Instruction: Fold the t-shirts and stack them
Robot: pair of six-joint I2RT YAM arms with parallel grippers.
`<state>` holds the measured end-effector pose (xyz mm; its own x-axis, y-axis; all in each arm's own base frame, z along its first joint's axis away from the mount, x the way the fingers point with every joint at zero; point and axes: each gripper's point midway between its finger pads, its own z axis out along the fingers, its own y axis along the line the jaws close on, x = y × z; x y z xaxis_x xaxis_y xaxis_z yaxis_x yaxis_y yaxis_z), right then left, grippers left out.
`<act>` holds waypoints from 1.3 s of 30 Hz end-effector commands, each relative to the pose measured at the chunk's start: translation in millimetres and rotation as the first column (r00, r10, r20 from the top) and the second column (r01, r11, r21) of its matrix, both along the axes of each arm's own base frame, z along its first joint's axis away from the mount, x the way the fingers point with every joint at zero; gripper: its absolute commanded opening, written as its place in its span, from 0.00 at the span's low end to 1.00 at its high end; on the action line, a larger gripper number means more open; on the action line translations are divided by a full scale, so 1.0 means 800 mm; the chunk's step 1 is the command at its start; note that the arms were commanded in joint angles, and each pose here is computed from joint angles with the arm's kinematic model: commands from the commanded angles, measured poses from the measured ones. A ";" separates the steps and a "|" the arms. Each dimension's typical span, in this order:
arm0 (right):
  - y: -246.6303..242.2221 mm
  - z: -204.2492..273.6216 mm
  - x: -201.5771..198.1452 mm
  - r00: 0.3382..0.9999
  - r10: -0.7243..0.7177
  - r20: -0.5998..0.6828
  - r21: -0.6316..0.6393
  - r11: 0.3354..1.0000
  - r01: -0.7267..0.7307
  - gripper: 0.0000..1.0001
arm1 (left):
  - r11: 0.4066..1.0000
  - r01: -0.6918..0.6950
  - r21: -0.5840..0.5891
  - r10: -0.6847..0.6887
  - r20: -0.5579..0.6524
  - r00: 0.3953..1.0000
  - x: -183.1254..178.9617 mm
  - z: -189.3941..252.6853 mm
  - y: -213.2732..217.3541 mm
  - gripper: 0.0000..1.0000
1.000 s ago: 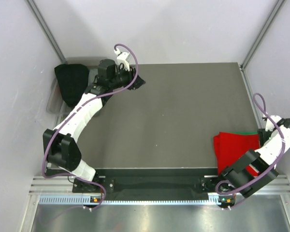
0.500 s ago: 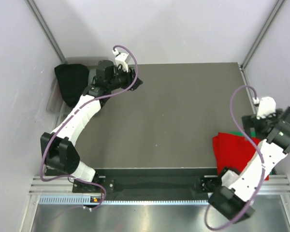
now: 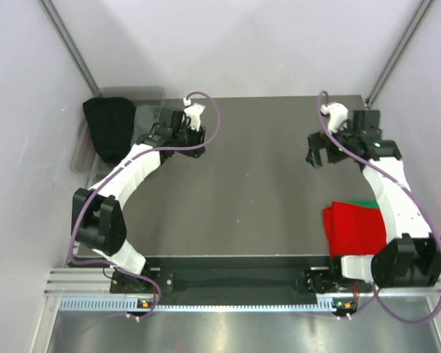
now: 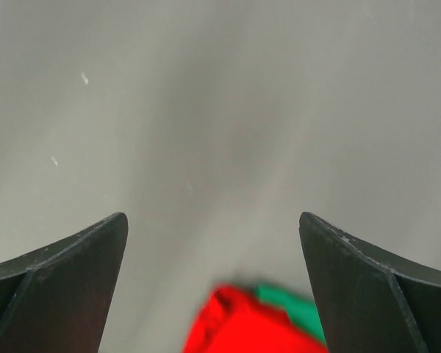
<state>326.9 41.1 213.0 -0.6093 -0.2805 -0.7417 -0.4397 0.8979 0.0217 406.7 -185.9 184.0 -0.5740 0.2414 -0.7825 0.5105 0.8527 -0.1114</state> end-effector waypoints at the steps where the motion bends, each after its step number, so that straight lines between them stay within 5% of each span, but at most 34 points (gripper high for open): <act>1: 0.034 0.030 0.061 0.991 -0.063 0.121 0.035 0.998 0.059 1.00 | 1.000 -0.004 0.026 0.001 0.119 0.993 -0.002 0.035 0.013 0.46; 10: 0.033 -0.055 0.069 0.993 -0.106 -0.044 0.036 0.994 0.108 1.00 | 0.994 0.015 0.110 -0.029 0.126 0.992 -0.020 0.018 0.031 0.47; 20: -0.132 -0.105 -0.010 0.875 -0.424 -0.233 0.022 0.897 0.441 1.00 | 0.996 0.049 0.078 -0.060 0.151 0.987 -0.039 0.023 0.028 0.49; 29: -0.212 -0.118 -0.093 0.805 -0.552 -0.215 -0.184 0.833 0.522 1.00 | 0.997 0.074 0.030 -0.078 0.152 0.985 -0.044 0.036 0.018 0.49; 39: -0.281 -0.130 -0.136 0.716 -0.660 -0.227 -0.213 0.751 0.625 1.00 | 0.997 0.082 0.002 -0.081 0.147 0.986 -0.049 0.041 0.014 0.50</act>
<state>223.3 -174.5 111.8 -0.8324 0.2110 -0.5124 0.2739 0.9605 -0.0495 363.8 -168.9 187.0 -0.5034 0.3180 -0.8034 0.5747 0.8175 -0.0365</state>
